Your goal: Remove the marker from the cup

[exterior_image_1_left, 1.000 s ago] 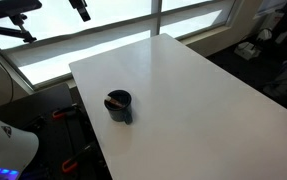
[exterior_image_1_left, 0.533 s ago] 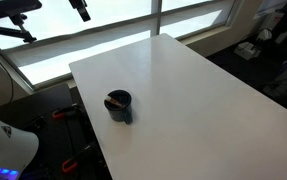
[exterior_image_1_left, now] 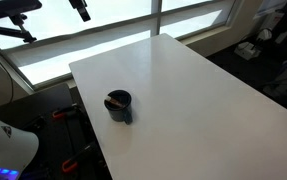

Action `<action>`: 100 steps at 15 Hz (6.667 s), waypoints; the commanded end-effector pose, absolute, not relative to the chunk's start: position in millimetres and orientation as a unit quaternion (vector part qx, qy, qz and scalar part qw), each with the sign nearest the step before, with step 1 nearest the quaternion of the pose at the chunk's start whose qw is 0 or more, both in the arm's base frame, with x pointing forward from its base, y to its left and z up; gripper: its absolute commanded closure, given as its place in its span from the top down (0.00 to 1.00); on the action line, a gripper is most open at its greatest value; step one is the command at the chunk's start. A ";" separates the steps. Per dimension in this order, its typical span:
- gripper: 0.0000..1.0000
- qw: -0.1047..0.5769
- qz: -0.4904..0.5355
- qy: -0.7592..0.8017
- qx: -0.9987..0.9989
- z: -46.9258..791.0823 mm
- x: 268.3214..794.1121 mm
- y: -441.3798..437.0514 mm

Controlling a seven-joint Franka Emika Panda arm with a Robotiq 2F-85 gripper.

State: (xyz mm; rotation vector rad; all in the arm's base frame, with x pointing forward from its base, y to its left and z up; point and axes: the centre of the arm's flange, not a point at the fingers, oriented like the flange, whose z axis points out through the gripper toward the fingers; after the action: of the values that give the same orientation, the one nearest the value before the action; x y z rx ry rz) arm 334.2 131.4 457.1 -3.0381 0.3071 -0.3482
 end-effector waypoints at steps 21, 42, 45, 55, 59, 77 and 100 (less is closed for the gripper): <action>1.00 0.034 -0.113 0.100 -0.988 457.1 334.2 131.4; 1.00 0.017 -0.020 0.231 -0.973 396.3 407.9 59.6; 1.00 0.019 0.035 0.252 -0.967 359.3 415.8 37.2; 1.00 0.001 0.129 0.268 -0.955 255.6 402.3 13.0; 1.00 0.008 0.121 0.256 -0.959 252.3 402.1 11.4; 0.65 -0.012 0.177 0.255 -0.951 169.7 413.6 3.8; 1.00 -0.009 0.162 0.261 -0.951 198.2 410.8 6.7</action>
State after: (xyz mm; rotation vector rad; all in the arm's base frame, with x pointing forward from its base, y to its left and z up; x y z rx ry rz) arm 412.1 0.4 166.9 -3.0027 0.8153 0.5882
